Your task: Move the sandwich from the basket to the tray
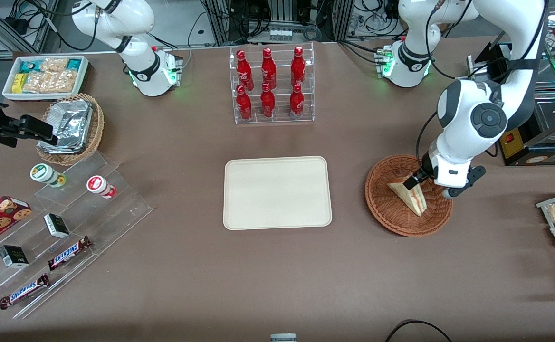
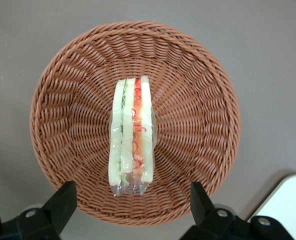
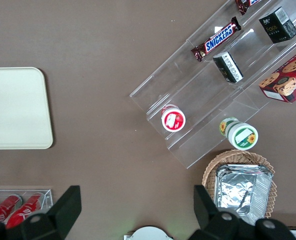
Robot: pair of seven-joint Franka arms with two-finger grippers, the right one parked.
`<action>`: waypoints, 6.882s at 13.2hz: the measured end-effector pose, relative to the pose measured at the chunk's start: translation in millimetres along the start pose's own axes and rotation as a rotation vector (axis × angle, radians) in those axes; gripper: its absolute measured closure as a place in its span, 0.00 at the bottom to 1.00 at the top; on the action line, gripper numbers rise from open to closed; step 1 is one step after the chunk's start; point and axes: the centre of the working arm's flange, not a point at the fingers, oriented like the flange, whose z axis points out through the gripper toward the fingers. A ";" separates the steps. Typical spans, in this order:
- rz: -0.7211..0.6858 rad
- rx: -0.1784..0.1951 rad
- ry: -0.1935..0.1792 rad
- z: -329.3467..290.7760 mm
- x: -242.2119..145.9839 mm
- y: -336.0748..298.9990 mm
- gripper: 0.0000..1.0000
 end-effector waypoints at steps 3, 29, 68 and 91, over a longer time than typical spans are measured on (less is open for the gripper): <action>-0.060 0.003 -0.007 12.6 1.7 1.3 0.00; -0.063 0.086 -0.094 38.5 -5.2 23.1 0.78; 0.400 -0.045 -0.086 66.6 -264.1 327.2 0.00; 0.671 0.131 -0.049 -100.5 51.8 129.4 0.00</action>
